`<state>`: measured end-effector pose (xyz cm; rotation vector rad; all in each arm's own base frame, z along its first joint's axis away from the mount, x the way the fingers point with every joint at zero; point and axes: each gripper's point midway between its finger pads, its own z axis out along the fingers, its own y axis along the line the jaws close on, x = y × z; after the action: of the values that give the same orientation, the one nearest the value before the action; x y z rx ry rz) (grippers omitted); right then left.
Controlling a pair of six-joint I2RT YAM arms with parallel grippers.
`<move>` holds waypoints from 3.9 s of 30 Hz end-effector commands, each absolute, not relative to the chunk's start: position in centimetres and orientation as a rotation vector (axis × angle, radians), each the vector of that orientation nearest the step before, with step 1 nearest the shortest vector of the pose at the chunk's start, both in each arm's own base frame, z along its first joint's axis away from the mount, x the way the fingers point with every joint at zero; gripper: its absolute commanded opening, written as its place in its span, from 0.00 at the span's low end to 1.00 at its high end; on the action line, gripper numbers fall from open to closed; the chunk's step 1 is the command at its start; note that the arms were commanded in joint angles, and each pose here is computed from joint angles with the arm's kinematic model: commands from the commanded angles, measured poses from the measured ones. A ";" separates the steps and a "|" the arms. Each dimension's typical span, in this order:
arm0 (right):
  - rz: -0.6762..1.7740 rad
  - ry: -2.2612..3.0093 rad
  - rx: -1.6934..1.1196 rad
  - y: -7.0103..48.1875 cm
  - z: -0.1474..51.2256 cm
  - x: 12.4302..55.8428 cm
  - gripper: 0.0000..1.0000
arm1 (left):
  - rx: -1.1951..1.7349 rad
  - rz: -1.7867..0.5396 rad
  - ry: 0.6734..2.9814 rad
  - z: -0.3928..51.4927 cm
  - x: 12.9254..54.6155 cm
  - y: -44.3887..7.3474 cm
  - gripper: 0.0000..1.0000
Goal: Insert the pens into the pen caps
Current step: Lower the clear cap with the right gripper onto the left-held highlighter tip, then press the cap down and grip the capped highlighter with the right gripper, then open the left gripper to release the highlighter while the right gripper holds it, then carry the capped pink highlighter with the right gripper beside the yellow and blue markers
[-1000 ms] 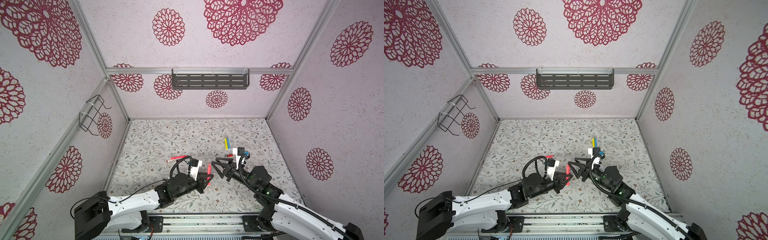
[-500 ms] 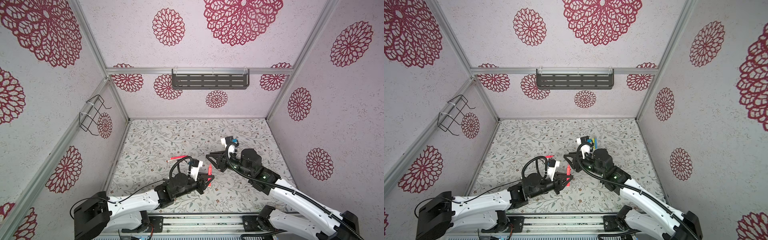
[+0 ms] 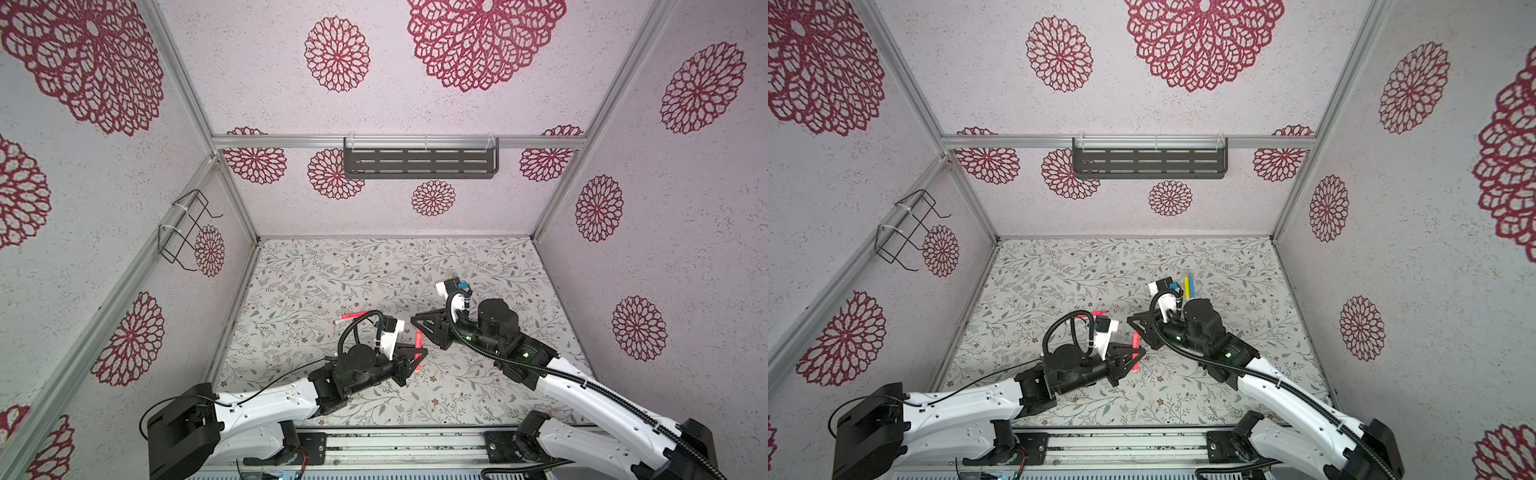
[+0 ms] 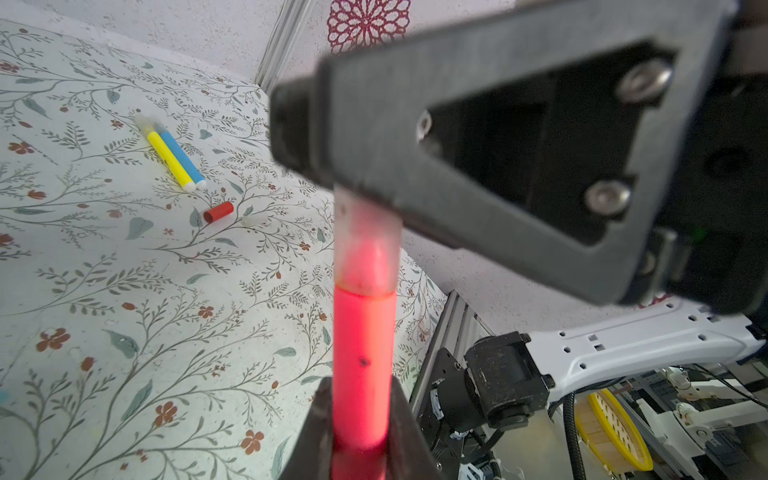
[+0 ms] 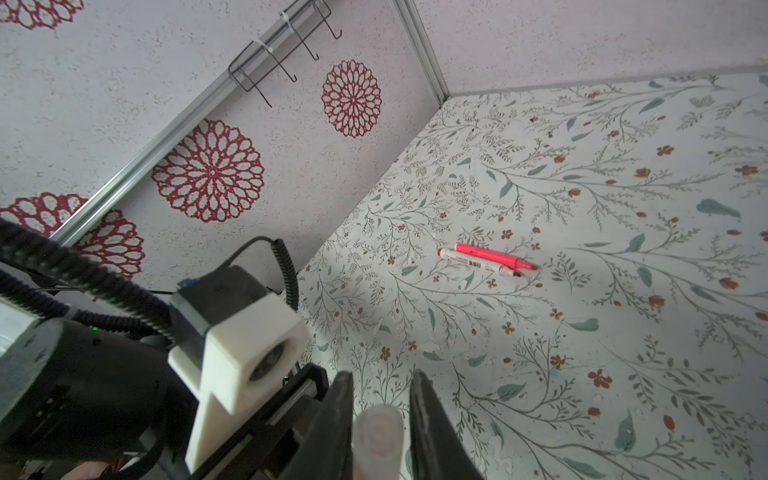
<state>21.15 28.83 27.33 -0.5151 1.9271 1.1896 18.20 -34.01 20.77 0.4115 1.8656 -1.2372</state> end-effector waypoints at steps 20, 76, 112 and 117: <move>1.162 2.192 -0.368 29.5 15.4 16.2 0.00 | 0.366 -1.274 1.651 29.1 22.5 -32.2 0.00; 1.036 1.980 -0.555 31.5 27.5 20.5 0.30 | 0.390 -1.128 1.835 23.1 20.7 -31.2 0.00; 0.042 2.693 -0.201 19.8 9.9 48.6 0.03 | 0.080 -0.727 2.099 16.1 22.2 -23.9 0.59; -0.031 2.730 -0.198 19.0 8.3 49.7 0.03 | 0.068 -0.721 2.091 16.1 22.0 -23.2 0.59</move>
<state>50.52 21.39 7.30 -0.1847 2.6854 0.0937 22.12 -23.90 16.72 0.0907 2.0768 -0.7508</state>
